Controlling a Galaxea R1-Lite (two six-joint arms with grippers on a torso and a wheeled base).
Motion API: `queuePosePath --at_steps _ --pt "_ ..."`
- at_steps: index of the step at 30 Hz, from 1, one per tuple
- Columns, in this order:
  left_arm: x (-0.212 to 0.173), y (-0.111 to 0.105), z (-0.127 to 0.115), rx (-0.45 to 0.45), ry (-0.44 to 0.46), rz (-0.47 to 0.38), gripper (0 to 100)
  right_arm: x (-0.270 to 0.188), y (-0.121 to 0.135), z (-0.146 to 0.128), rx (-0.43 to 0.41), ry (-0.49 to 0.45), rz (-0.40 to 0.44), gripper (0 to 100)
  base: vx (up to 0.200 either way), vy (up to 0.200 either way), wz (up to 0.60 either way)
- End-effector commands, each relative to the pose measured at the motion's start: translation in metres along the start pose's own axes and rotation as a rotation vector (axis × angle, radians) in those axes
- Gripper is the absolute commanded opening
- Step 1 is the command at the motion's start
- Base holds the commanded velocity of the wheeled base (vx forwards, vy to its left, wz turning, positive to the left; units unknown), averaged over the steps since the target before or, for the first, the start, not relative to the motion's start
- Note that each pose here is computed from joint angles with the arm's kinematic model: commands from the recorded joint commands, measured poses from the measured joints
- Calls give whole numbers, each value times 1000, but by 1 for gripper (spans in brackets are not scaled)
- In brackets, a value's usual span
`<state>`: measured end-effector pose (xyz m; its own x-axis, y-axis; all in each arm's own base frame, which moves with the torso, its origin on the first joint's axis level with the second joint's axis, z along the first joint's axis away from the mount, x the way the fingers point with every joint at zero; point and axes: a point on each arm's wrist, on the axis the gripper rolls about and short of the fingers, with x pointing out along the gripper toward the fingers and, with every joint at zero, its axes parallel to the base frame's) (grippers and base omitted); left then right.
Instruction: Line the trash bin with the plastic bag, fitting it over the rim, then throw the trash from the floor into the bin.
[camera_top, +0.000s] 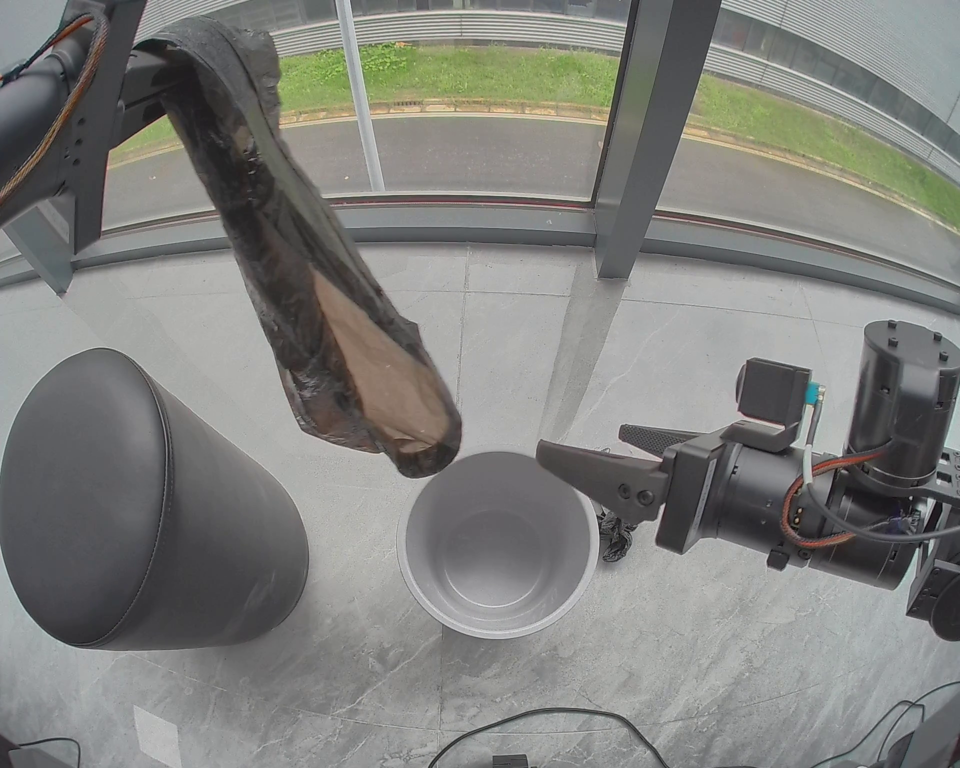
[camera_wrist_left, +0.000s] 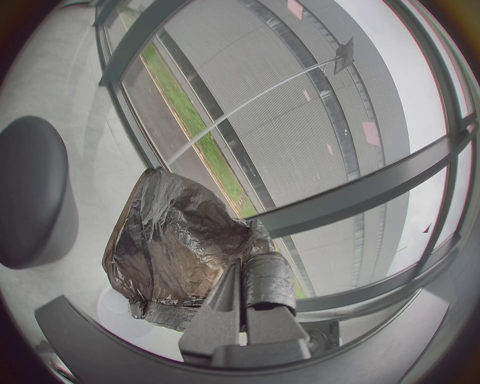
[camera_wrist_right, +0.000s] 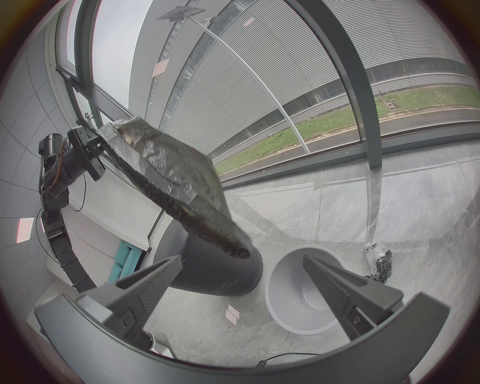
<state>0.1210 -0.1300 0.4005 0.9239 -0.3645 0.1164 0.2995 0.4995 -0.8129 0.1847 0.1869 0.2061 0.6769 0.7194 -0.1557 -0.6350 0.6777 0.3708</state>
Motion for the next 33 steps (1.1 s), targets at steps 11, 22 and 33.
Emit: queuePosePath --at_steps 11,22,33 --pt "-13 -1 -4 -66 147 -74 0 67 5 -39 -14 93 33 100 0 0 0" --pt "-14 0 -7 -96 181 -72 0 88 22 -64 -27 162 68 100 0 0 0" --pt "-19 -3 -19 -149 274 -103 0 98 30 -75 -43 177 71 100 0 0 0"
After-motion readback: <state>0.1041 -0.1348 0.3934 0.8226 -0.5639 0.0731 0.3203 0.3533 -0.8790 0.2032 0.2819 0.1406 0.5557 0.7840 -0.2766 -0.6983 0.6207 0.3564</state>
